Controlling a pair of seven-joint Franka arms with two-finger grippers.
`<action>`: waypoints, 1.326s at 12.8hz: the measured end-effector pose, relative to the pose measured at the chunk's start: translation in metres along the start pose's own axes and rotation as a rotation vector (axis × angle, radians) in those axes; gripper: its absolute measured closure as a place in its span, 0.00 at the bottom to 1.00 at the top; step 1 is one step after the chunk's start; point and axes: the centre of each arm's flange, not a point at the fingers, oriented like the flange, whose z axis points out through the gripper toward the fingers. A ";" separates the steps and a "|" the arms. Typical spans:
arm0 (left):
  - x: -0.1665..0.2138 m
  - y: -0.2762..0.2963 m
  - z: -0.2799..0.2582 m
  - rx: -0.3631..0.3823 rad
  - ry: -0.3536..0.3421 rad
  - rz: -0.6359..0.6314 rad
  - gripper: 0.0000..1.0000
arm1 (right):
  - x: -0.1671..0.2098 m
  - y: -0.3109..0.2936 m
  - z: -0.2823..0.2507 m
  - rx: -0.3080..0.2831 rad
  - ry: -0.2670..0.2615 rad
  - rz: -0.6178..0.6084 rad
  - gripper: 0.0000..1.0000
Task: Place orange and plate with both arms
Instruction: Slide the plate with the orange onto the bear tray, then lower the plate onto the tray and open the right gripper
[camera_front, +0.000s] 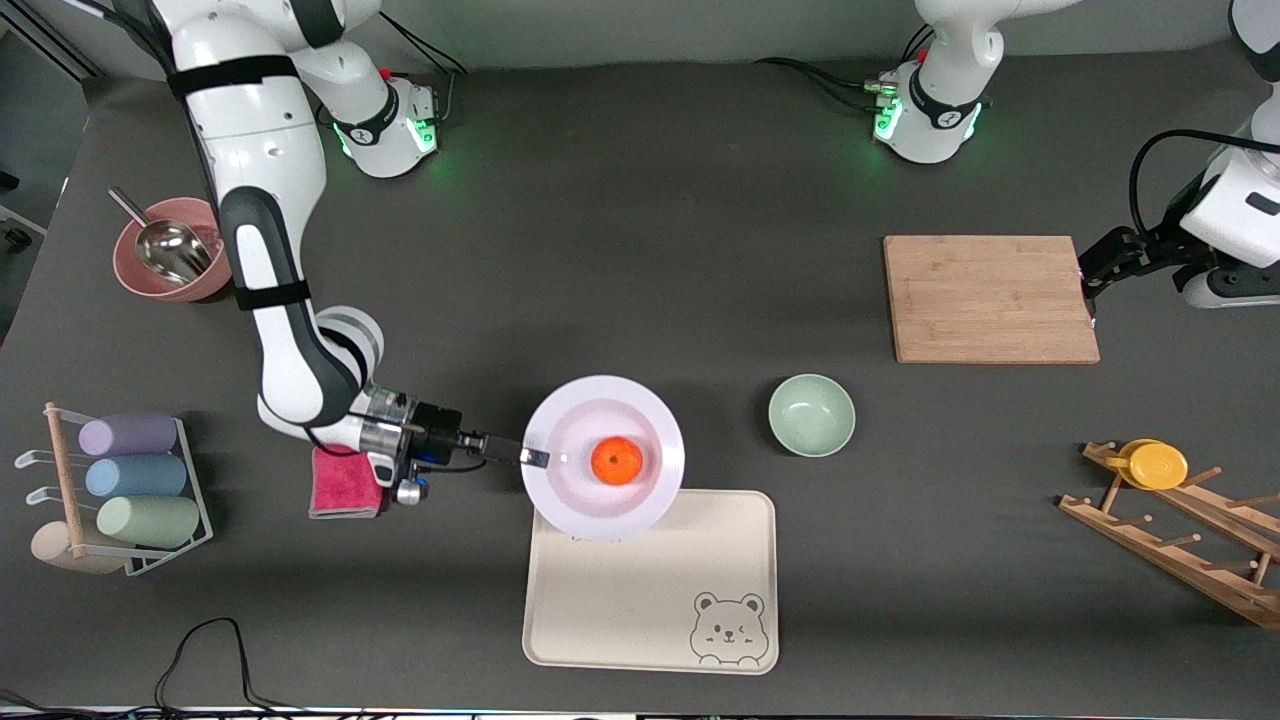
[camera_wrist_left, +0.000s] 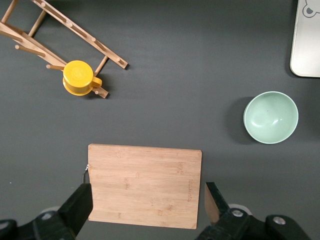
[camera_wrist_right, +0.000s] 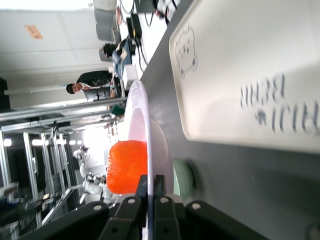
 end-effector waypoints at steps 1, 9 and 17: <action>0.000 0.000 0.000 0.000 0.002 0.000 0.00 | 0.015 -0.001 0.011 -0.013 0.022 0.005 0.93; 0.003 0.000 -0.002 -0.011 0.010 -0.004 0.00 | 0.081 0.050 0.066 -0.075 0.124 0.050 0.93; 0.003 -0.003 -0.002 -0.014 0.009 -0.010 0.00 | 0.074 0.073 0.098 -0.091 0.167 -0.013 0.93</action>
